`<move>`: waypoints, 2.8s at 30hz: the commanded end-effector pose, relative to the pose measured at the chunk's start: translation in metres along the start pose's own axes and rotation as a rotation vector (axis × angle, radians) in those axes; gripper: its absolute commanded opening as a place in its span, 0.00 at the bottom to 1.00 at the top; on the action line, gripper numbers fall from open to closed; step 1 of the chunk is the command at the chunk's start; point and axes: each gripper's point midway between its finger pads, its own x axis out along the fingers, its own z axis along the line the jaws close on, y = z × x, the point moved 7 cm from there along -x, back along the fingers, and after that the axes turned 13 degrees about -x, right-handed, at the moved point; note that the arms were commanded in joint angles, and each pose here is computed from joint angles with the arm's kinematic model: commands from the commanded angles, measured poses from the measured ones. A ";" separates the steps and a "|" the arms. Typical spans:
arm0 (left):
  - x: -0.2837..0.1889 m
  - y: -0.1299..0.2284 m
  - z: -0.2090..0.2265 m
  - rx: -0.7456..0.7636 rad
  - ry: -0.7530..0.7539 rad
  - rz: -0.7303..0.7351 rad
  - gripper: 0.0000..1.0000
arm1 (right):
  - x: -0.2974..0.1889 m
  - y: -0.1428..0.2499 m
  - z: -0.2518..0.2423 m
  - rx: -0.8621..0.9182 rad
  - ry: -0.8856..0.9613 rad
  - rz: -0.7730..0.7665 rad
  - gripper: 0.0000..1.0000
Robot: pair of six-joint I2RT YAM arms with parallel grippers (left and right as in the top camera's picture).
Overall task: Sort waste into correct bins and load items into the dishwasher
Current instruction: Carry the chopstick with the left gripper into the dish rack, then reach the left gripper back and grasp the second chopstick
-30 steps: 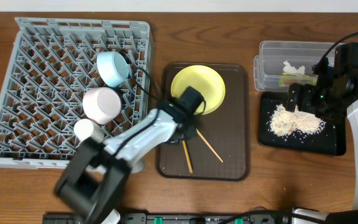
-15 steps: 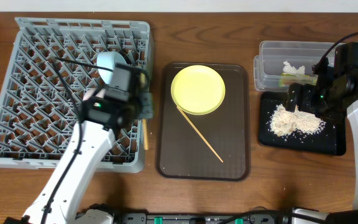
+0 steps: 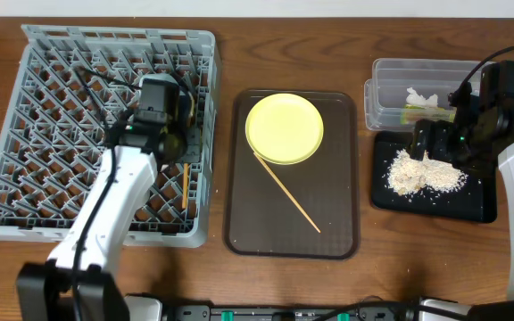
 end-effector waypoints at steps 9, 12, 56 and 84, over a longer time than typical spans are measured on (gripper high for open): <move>-0.027 -0.007 -0.020 -0.143 0.132 -0.050 0.40 | -0.006 -0.001 -0.001 0.011 0.006 -0.021 0.99; -0.029 0.005 -0.041 -0.227 0.217 0.023 0.49 | -0.006 -0.001 -0.001 0.011 0.006 -0.021 0.99; 0.117 0.118 -0.122 -0.263 -0.169 0.262 0.42 | -0.006 -0.001 -0.001 0.011 0.006 -0.021 0.99; 0.038 0.070 -0.118 -0.187 -0.022 0.140 0.08 | -0.006 -0.001 -0.001 0.011 0.006 -0.021 0.99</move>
